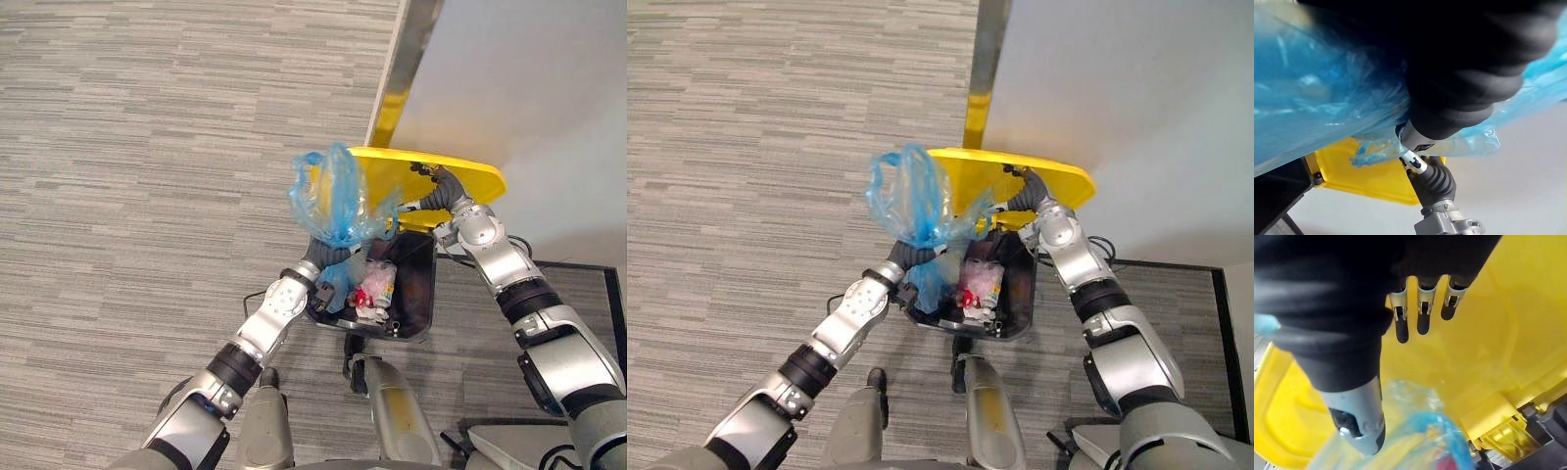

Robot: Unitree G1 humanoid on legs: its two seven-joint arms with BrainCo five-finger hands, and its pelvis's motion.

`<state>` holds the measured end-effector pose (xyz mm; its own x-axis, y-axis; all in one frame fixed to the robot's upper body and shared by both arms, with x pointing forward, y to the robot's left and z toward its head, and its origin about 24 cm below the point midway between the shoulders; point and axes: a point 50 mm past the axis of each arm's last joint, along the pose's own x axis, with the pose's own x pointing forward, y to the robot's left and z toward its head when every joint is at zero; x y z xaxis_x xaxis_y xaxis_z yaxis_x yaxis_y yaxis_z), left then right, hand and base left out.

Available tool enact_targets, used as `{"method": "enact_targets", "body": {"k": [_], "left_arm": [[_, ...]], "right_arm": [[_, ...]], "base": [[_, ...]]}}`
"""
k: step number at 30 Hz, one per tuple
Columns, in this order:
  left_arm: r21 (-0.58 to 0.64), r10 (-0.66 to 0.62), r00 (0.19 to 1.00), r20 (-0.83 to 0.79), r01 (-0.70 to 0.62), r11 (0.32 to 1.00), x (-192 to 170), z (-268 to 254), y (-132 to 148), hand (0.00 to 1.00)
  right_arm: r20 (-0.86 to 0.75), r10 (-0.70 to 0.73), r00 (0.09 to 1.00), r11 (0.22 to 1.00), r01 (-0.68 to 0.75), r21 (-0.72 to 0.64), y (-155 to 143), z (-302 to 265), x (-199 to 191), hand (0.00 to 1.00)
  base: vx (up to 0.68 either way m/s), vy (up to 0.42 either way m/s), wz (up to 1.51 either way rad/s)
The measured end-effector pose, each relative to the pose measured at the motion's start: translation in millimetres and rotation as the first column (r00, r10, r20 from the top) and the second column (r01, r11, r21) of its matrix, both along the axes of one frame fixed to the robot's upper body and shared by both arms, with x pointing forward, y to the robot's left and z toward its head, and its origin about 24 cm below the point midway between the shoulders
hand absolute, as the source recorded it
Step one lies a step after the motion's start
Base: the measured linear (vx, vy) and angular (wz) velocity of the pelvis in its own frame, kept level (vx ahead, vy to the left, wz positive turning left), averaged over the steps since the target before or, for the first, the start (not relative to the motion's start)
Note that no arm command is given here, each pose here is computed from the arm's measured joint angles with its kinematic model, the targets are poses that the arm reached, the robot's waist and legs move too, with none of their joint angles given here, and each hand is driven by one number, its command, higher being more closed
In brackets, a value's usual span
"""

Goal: Gather rubbish on tea table into small bin, then transfer packed bag to large trash can.

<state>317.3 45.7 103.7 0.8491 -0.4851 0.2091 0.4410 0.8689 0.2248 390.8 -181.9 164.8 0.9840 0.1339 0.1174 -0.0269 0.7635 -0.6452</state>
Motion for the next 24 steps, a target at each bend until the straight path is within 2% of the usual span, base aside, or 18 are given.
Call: {"method": "enact_targets", "body": {"k": [6,24], "left_arm": [[0.035,0.021,0.999,-0.024,-0.020,0.999,9,-5,0,1.00],[0.290,0.053,0.996,-0.073,-0.030,0.957,34,-20,-5,1.00]], "right_arm": [[0.050,0.027,0.998,1.000,-0.028,0.008,11,18,4,0.00],[0.301,0.202,0.932,0.979,-0.196,-0.053,68,96,-2,0.00]], "base": [[-0.04,0.030,-0.19],[-0.02,0.011,-0.02]]}}
